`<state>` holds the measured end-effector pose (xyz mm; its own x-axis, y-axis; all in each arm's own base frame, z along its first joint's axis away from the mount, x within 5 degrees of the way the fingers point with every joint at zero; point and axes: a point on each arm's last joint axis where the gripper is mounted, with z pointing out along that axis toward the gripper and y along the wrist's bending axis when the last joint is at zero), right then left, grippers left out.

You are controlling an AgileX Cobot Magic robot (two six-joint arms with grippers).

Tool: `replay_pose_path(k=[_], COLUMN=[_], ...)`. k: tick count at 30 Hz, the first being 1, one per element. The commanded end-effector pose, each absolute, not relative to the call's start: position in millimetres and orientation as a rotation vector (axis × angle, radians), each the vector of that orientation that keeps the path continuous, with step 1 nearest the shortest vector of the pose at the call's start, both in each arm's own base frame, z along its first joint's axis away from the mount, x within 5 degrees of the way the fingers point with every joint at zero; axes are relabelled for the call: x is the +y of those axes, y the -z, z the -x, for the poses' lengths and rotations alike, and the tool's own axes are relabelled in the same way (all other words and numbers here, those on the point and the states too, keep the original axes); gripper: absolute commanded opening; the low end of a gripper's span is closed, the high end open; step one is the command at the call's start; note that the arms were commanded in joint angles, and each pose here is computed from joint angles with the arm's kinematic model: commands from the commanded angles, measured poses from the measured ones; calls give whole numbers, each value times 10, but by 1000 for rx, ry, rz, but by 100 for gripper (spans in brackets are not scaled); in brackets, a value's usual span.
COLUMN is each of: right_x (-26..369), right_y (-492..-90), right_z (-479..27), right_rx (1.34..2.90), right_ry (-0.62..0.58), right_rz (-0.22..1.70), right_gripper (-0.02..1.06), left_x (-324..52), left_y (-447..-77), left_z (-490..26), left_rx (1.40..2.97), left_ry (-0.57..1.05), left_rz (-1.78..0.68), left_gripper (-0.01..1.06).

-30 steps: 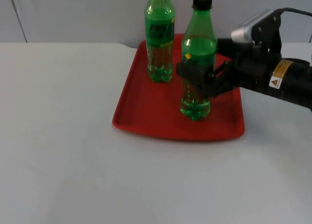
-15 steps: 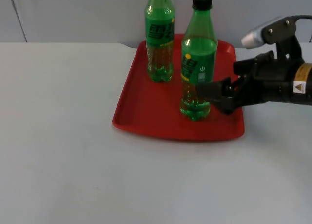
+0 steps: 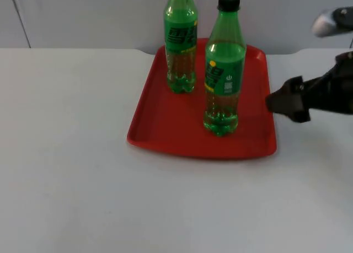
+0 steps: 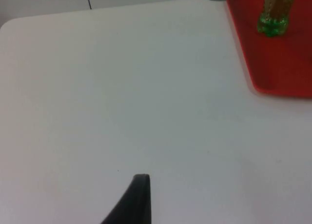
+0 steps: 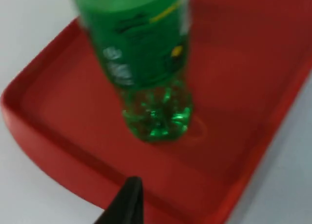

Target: Place the bottle upright on the tray.

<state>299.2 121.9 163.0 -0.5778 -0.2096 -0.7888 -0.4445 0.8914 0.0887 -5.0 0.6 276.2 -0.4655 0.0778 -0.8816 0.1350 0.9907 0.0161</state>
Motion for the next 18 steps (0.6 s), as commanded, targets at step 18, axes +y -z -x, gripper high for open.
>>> replay_pose_path(k=[18], right_x=[1352], right_y=[-2288], right_z=[-2296], right_rx=[2316], right_ry=[-105], right_rz=[536], right_gripper=[105], left_x=[7], left_y=[-2752], left_z=[50], left_rx=[2056], left_ry=[70], left_rz=[-160], left_gripper=[105])
